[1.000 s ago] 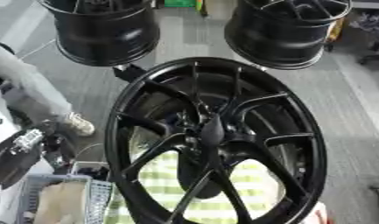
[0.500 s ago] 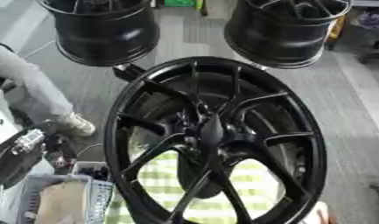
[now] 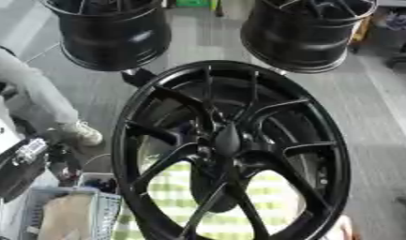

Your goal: Pull the pin out of the wheel hub.

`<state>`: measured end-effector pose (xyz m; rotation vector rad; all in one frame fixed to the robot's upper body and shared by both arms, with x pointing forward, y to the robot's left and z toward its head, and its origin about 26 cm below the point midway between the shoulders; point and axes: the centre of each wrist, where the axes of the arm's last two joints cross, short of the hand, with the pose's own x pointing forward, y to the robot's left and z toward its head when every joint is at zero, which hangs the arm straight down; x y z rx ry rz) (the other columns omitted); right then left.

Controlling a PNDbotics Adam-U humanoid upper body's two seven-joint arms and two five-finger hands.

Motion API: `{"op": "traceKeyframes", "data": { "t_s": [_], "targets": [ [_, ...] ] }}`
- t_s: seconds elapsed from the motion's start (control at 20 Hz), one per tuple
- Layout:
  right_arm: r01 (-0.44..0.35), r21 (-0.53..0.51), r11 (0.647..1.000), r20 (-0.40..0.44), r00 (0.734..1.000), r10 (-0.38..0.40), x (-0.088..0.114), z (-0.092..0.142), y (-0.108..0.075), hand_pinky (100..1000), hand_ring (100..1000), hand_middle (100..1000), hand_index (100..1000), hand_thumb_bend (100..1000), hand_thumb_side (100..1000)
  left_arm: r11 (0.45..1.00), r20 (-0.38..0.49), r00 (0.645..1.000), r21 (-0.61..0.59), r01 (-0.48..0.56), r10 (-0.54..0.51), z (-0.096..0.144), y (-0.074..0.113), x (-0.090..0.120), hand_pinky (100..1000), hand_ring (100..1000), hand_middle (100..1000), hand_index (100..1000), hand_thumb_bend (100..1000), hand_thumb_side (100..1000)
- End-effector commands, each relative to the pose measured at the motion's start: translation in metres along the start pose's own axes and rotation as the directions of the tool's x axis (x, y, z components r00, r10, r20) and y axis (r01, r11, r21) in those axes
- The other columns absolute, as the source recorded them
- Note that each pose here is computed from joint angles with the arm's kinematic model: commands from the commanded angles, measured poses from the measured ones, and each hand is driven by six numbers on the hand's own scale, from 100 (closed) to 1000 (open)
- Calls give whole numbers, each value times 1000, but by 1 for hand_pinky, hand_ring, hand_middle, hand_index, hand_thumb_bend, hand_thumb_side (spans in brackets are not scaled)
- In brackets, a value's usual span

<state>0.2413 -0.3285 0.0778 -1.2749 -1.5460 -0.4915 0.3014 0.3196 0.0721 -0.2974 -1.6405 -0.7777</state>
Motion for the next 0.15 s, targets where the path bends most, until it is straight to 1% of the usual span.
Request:
{"op": "traceKeyframes", "data": {
  "t_s": [0.05, 0.15],
  "targets": [
    [-19, -56, 998, -29, 999, 18, 4, -1, 2, 571, 579, 731, 883, 100, 427, 1000, 19, 1000, -6, 24, -24, -2, 4, 7, 580, 435, 580, 703, 100, 949],
    [-12, -47, 999, -29, 1000, 11, 4, 0, 4, 571, 579, 731, 883, 100, 430, 1000, 17, 1000, -6, 24, -24, -2, 4, 7, 580, 435, 580, 703, 100, 950]
  ]
}}
